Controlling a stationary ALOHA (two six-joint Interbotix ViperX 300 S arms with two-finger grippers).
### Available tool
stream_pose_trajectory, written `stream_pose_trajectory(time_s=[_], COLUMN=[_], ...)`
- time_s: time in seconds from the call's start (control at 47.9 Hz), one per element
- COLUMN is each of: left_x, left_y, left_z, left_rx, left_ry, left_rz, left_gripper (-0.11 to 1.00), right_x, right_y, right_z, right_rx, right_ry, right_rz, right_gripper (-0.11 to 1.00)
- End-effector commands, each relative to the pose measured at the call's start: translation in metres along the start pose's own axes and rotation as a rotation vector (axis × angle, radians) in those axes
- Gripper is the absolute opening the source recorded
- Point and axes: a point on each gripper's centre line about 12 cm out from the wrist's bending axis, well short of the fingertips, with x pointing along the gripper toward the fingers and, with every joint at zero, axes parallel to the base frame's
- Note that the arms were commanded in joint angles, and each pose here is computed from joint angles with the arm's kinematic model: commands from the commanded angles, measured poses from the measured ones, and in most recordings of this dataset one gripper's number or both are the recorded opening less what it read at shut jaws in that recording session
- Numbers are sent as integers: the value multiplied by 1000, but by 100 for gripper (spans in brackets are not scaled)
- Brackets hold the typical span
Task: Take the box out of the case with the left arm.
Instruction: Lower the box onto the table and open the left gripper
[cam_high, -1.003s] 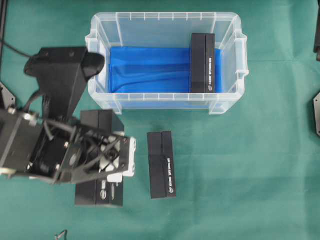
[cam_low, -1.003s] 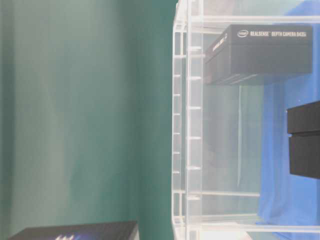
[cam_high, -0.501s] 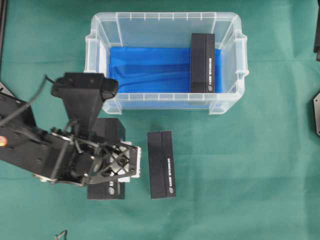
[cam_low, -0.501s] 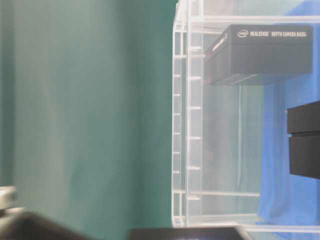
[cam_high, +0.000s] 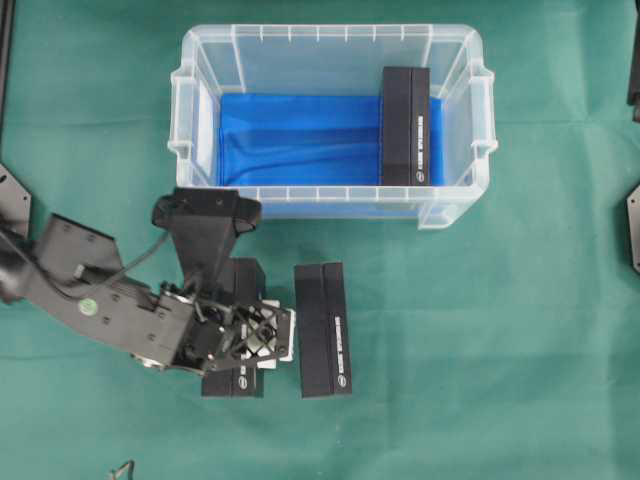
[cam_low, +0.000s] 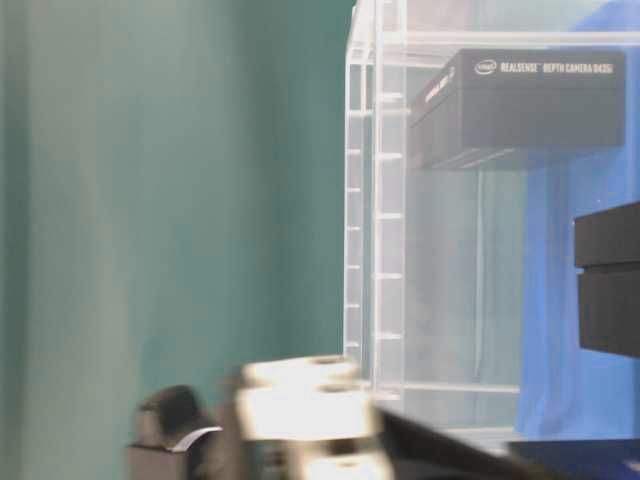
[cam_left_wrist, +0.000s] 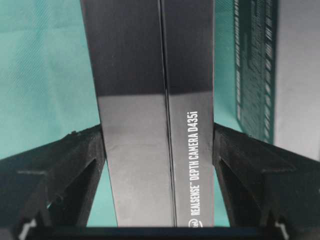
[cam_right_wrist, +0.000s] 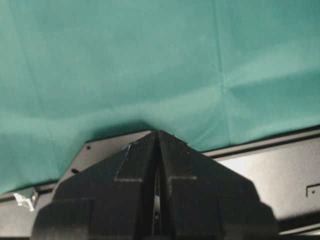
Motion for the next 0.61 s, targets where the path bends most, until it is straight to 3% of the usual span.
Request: stream_pose_trajectory(time_s=[0.0, 0.125, 0.585], left_x=[0, 9, 12], left_y=[-6, -7, 3], left_z=[-2, -4, -3], left_rx=[1, 6, 3], left_ry=[16, 35, 43], left_rz=[-58, -107, -88], left_gripper=[63, 63, 63], right_x=[-3, -4, -4], right_y=[0, 0, 0], right_z=[2, 2, 2], right_rx=[6, 8, 11], right_ry=[-10, -11, -11], right_rz=[4, 4, 6], right_gripper=[0, 0, 0])
